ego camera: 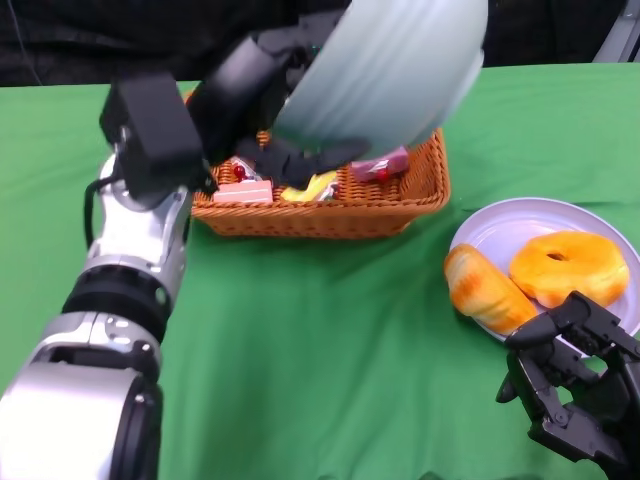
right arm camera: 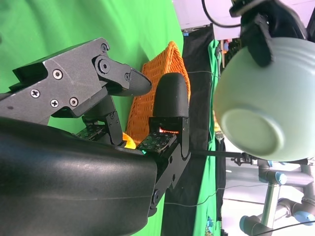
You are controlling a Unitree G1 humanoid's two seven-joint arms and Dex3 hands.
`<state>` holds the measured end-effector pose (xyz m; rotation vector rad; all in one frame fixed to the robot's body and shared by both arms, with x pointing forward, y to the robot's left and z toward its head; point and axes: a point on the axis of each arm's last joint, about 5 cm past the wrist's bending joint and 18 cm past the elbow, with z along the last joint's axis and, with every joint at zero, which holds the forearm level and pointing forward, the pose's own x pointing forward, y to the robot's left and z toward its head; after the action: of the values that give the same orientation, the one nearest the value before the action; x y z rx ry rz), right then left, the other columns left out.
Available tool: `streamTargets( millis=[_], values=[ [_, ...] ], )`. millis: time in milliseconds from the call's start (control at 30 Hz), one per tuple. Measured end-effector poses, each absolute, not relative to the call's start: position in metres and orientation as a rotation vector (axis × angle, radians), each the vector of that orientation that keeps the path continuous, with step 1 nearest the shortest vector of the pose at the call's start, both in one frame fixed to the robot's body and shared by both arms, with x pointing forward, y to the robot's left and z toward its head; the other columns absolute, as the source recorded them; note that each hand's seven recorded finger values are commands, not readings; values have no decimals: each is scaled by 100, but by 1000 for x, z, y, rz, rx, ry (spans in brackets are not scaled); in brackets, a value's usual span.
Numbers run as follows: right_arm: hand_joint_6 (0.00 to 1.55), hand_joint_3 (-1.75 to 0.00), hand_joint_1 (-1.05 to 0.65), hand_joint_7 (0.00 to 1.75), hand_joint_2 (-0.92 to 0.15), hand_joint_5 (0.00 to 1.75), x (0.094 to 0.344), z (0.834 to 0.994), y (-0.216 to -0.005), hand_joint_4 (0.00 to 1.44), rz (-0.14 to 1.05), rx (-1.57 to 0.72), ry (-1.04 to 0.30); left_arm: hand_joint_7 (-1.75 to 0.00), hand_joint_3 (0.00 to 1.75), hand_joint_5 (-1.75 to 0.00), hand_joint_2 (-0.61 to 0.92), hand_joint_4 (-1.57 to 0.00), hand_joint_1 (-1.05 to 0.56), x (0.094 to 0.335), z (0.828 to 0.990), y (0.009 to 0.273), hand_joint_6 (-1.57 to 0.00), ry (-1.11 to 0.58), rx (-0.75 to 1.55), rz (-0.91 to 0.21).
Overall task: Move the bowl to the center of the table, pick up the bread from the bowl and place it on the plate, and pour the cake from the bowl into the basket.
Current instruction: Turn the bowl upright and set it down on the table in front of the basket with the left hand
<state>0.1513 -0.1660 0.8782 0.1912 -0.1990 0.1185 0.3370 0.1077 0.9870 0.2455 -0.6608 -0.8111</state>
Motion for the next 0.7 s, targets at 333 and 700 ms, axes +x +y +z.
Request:
streamTargets(
  millis=[333,700],
  values=[
    [60,-80,-13,132,-70,164,152,878,-166,64,121,190,-200,-146,124,-169,49,-78,-12,318,980,128,-75,-935,568,-745],
    [59,-78,-14,132,-71,164,151,878,-165,63,122,186,-197,-137,95,-174,56,-76,-16,295,955,167,-79,-1060,821,-733]
  ],
)
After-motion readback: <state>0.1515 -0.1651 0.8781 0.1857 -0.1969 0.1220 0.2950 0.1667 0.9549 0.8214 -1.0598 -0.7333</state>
